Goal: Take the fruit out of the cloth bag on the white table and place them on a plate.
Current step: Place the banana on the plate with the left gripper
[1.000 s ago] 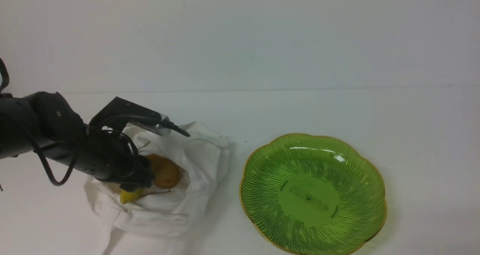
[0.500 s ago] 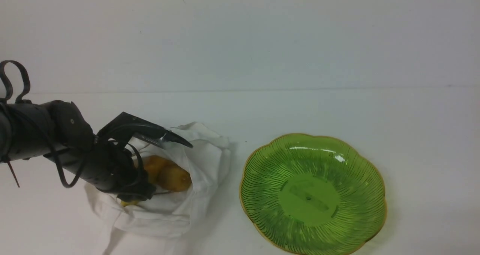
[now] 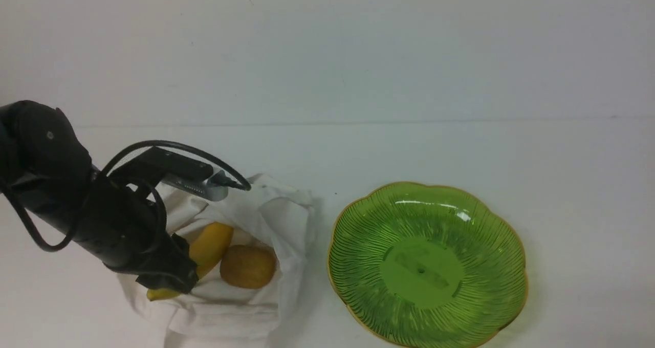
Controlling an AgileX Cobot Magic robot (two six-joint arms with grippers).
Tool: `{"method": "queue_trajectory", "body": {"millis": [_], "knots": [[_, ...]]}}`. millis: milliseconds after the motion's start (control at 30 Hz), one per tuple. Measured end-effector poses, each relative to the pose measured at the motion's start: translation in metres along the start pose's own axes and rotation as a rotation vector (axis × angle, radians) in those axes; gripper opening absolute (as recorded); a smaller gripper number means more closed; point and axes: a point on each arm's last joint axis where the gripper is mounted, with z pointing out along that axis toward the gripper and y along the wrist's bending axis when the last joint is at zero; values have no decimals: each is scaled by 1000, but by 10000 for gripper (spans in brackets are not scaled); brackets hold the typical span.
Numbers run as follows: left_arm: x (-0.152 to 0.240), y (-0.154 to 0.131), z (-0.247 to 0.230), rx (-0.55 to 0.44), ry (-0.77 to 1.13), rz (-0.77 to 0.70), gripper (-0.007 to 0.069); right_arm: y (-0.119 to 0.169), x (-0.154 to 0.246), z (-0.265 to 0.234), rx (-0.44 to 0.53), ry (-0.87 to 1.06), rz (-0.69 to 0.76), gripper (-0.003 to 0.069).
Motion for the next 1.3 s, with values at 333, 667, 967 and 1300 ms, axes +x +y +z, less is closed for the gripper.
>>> {"method": "queue_trajectory", "body": {"millis": [333, 667, 967, 1300], "knots": [[16, -11, -16, 48, 112, -89, 282, 0, 0, 0, 0, 0, 0, -13], [29, -28, -53, 43, 36, -66, 282, 0, 0, 0, 0, 0, 0, -13], [34, -43, -82, 38, -136, -63, 282, 0, 0, 0, 0, 0, 0, -13], [25, -26, -83, -121, -230, -125, 278, 0, 0, 0, 0, 0, 0, -13]]}}
